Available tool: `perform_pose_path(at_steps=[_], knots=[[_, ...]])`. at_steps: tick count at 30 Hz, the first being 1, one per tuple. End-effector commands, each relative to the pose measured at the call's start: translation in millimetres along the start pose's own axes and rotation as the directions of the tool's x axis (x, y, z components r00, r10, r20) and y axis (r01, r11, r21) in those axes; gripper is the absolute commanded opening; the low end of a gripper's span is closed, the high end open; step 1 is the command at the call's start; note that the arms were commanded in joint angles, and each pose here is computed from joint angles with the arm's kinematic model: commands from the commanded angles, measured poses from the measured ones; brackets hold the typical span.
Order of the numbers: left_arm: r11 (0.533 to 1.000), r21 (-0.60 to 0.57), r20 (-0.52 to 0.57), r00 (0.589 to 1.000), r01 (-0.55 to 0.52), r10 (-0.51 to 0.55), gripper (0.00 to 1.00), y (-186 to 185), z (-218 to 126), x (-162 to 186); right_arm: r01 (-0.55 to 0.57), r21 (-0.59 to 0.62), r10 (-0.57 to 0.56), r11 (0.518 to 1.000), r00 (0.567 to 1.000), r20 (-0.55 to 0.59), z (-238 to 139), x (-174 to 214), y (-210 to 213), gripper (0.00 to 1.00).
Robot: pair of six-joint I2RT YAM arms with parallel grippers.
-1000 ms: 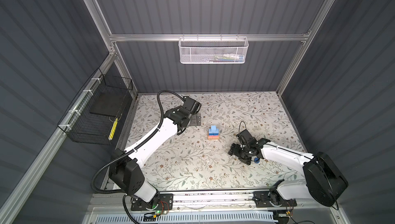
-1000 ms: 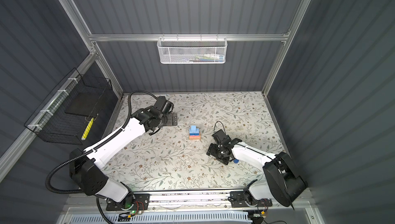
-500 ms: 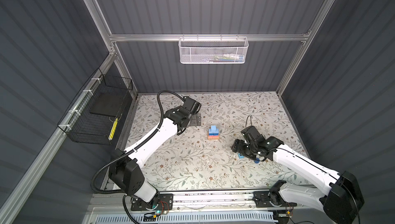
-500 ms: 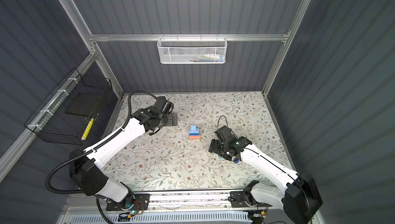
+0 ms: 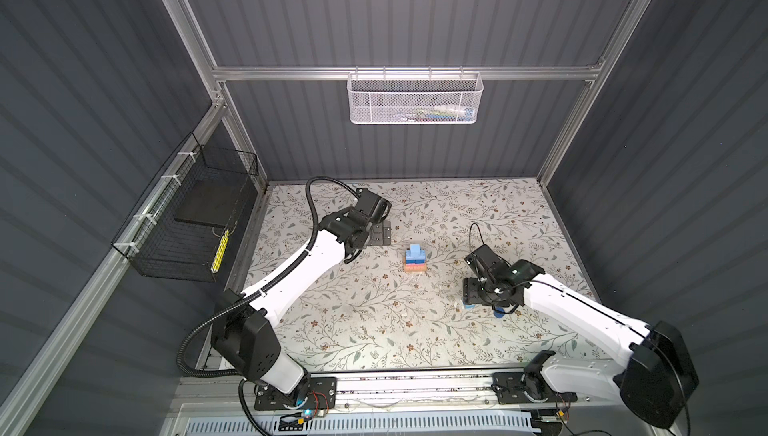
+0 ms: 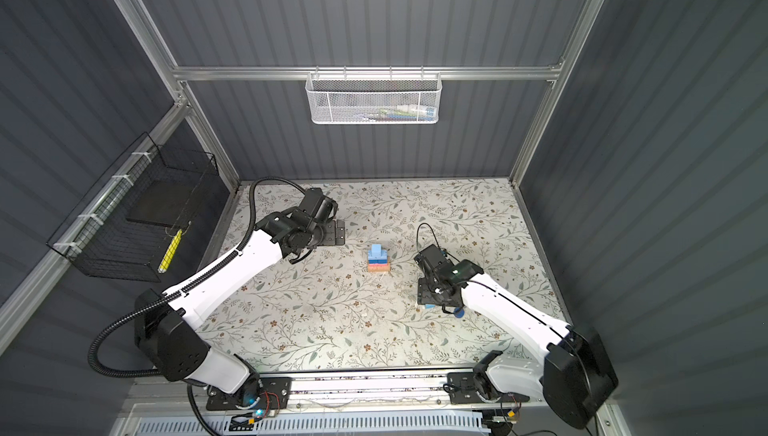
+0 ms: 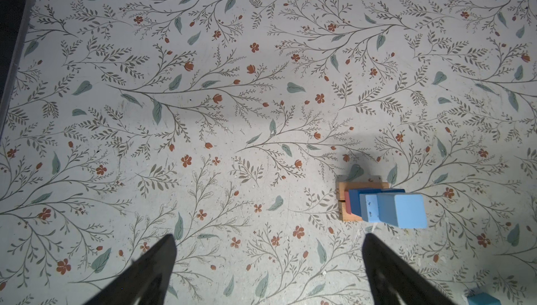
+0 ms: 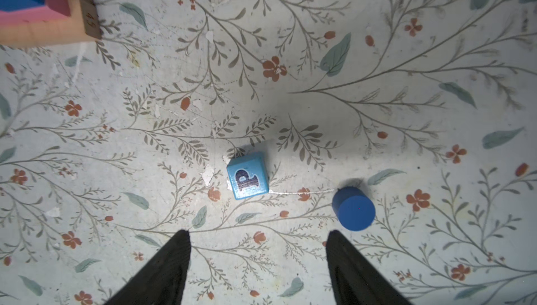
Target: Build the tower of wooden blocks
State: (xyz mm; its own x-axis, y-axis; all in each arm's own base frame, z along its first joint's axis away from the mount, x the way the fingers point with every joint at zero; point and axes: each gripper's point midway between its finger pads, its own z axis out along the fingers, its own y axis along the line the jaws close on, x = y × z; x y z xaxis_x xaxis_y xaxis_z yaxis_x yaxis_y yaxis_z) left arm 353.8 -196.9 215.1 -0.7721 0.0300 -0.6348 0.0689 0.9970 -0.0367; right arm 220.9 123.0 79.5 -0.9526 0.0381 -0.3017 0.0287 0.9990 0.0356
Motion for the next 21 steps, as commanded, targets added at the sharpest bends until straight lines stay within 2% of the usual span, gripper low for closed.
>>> perform_pose_path(at_steps=[1,11,21], knots=[[1.000,0.014,0.010,1.000,-0.012,0.012,1.00,0.0,-4.9,-1.4,0.075,-0.004,-0.075,0.997,0.997,-0.033,9.9,-0.9,7.8,0.73],[1.000,0.003,0.005,1.000,-0.016,0.016,1.00,1.5,-3.6,-0.1,0.127,-0.003,-0.127,0.992,0.989,-0.076,35.6,-1.1,16.6,0.71],[1.000,0.008,-0.007,1.000,-0.013,0.013,1.00,-0.3,-0.3,2.3,0.110,-0.024,-0.112,0.994,0.988,-0.108,49.8,8.1,18.9,0.65]])
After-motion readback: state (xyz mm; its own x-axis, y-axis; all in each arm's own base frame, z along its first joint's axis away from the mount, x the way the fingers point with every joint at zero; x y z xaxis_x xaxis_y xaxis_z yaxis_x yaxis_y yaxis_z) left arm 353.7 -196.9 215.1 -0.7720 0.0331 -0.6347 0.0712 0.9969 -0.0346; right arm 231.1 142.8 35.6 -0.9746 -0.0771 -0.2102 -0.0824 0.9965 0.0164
